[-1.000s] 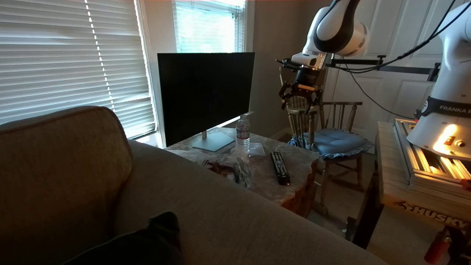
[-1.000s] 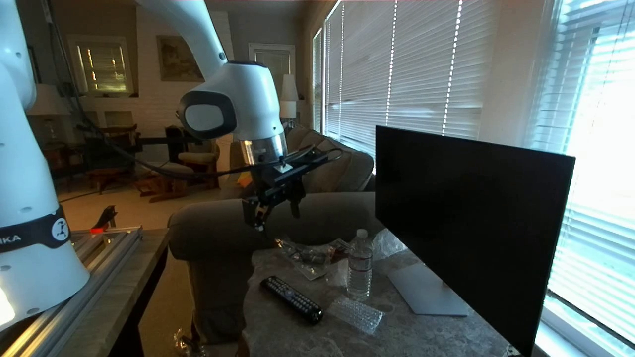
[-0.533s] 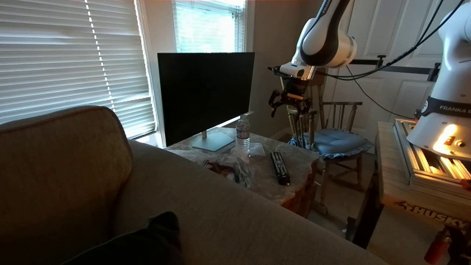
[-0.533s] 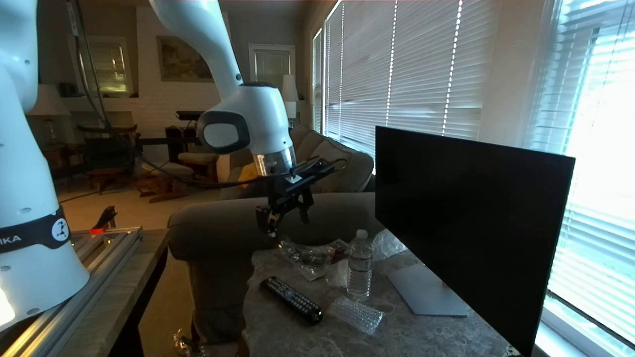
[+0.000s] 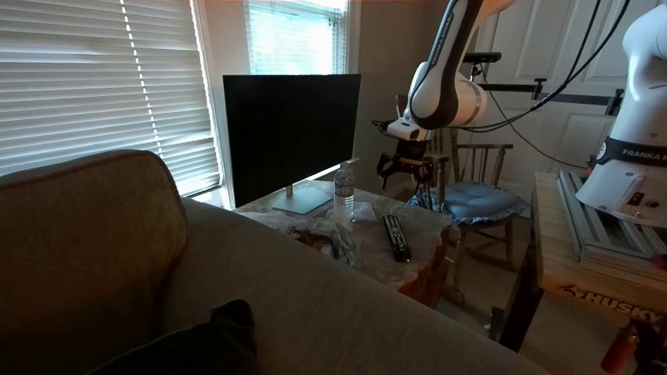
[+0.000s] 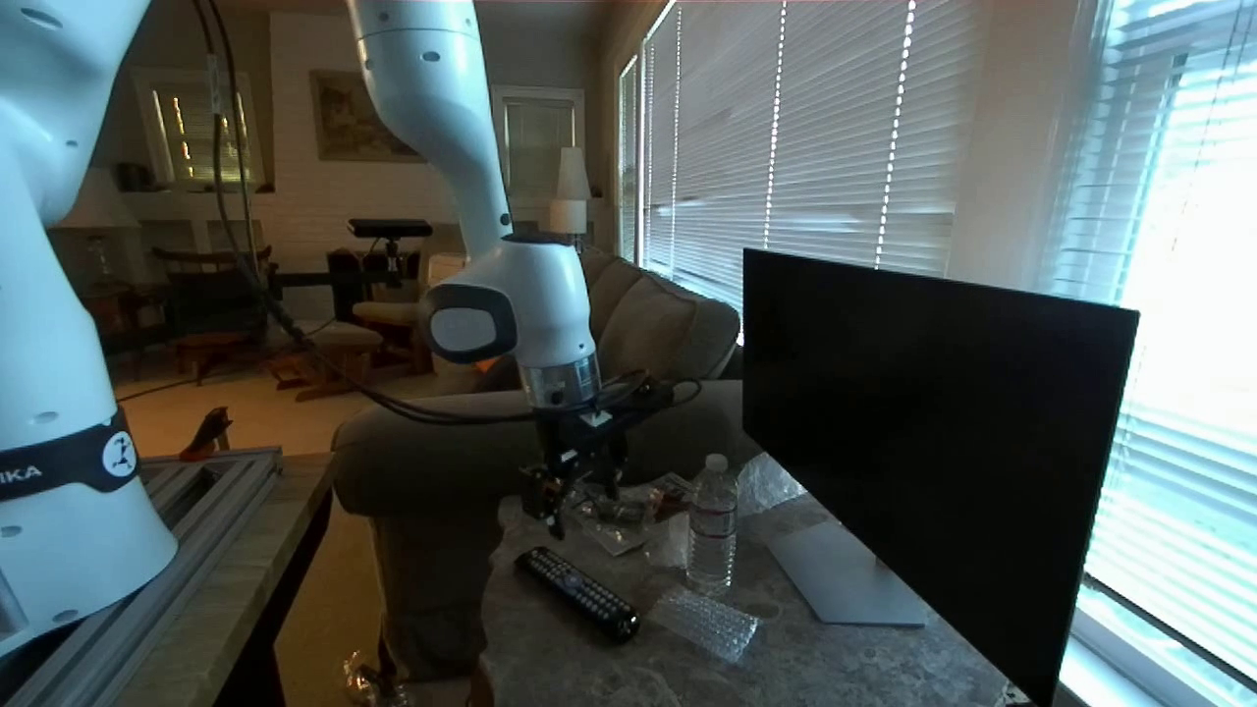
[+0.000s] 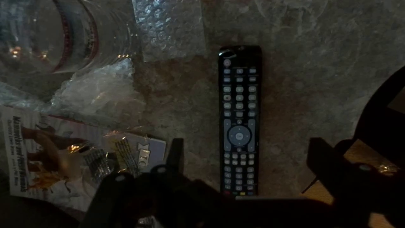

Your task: Remove the black remote from the table and put it on the couch

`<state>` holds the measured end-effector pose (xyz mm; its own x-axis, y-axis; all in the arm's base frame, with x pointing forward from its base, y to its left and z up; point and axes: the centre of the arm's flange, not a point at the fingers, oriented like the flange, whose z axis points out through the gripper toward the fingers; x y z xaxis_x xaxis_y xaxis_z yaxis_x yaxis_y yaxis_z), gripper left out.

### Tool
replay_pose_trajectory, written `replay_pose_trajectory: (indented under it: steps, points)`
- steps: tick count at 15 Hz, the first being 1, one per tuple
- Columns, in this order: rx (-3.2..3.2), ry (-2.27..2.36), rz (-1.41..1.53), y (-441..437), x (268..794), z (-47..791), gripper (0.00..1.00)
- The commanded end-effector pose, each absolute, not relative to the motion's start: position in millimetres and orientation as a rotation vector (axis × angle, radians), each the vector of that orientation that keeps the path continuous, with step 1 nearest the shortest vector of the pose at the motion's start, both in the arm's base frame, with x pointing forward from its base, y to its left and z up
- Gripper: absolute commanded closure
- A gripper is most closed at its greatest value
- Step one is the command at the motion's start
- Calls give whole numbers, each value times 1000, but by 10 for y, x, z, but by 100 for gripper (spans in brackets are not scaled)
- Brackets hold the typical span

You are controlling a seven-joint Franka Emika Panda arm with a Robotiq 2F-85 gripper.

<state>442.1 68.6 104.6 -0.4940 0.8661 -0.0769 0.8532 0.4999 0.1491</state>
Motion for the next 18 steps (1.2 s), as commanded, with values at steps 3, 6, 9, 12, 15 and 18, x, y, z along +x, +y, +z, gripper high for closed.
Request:
replay_pose_trajectory:
  steps: [3,6,9,12,15,18]
  points:
    - [1462,2652,165,709,4539,605,0]
    - [1447,2674,178,732,4587,465,0]
    - [1431,2680,176,709,4628,331,0]
    - [1409,2684,162,673,4632,199,0]
    - [1385,2692,143,644,4591,83,0]
    - [1361,2703,139,641,4558,0,0]
